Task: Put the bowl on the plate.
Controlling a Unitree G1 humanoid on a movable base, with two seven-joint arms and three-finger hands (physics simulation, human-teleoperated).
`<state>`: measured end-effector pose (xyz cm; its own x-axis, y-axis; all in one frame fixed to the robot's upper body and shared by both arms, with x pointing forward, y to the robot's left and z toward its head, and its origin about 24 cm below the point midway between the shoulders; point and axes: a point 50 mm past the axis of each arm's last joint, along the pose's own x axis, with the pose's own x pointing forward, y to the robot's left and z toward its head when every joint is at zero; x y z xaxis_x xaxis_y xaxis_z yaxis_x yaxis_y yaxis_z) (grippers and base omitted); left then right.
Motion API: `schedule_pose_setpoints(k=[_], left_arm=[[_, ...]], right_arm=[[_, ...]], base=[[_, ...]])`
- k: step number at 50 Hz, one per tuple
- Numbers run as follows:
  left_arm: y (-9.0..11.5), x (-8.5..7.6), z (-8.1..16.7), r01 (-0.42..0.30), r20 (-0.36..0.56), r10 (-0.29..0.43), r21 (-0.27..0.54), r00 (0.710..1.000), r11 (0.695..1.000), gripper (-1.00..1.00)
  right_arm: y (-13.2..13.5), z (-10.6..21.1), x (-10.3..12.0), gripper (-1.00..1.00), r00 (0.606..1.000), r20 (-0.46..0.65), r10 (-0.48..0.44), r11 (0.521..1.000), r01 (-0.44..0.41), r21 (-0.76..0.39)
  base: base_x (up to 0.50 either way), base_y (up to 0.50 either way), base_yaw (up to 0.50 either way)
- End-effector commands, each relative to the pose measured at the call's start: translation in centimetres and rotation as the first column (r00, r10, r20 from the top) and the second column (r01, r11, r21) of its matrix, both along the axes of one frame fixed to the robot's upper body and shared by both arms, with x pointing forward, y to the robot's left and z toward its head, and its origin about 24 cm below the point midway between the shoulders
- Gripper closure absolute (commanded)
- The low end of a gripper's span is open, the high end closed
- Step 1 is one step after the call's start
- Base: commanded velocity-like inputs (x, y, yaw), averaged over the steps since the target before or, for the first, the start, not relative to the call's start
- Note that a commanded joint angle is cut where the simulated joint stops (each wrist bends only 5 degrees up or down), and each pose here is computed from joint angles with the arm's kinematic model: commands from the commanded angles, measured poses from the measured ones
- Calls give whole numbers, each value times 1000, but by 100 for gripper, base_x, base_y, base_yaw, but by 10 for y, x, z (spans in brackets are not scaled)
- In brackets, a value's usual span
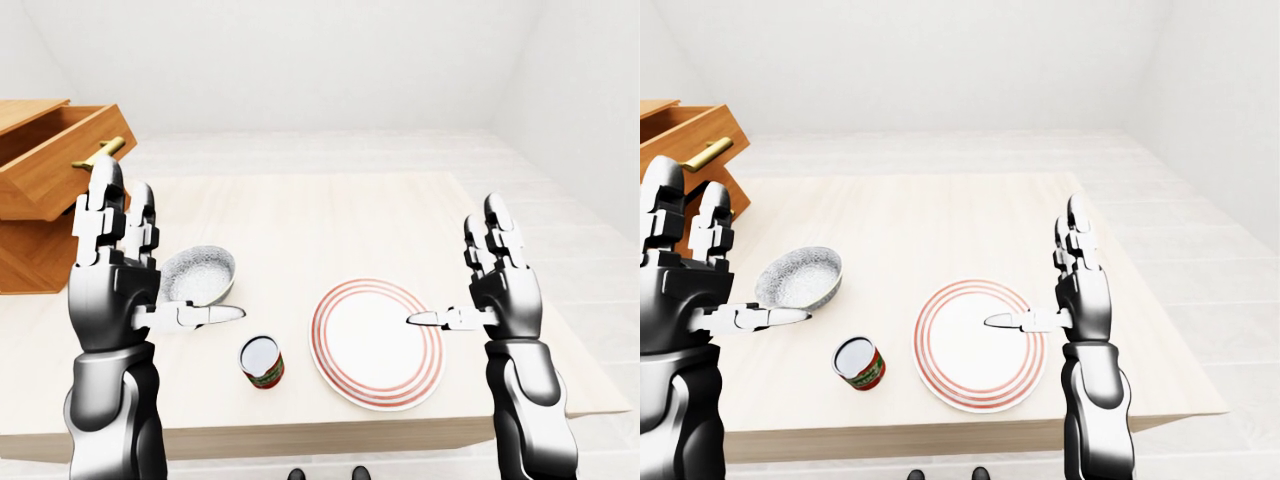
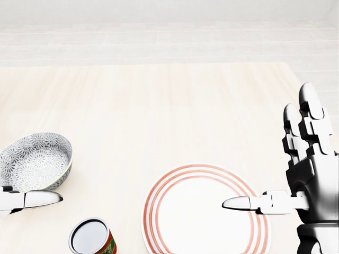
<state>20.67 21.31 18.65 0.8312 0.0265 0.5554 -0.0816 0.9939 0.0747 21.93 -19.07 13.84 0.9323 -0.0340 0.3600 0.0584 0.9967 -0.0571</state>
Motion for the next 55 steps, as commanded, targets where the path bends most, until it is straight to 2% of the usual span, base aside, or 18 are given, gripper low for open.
schedule_pose_setpoints(k=[1, 18, 21, 28, 32, 45, 55], left_arm=[[1, 0, 0, -3, -2, 3, 0, 1000, 1000, -100], [1, 2, -7, -1, -35, 1, -1, 999, 1000, -100], [3, 4, -7, -28, -35, 28, -5, 999, 1000, -100], [1, 6, -11, -13, -58, 13, 7, 998, 1000, -100], [3, 12, -12, -31, -69, 32, 19, 997, 999, -100], [2, 41, -7, -73, -90, 88, 159, 992, 985, -100], [1, 48, 9, -123, -40, 140, 285, 989, 951, -100]], right_arm=[[1, -1, 0, -100, 1000, -8, 7, 1000, -7, -7], [1, -4, 0, -100, 1000, -20, -4, 1000, 4, -9], [1, -5, 1, -100, 1000, -24, -5, 1000, 5, -9], [0, -8, 3, -100, 999, -37, -9, 1000, 9, -10], [-1, -8, 2, -100, 999, -37, -9, 1000, 9, -11], [-3, -10, -1, -100, 999, -51, -15, 1000, 13, -27], [-4, -13, -1, -100, 998, -68, -11, 999, 9, -33]], base=[[26, 0, 0], [6, 0, 0], [0, 0, 0], [0, 0, 0], [0, 0, 0], [0, 0, 0], [0, 0, 0]])
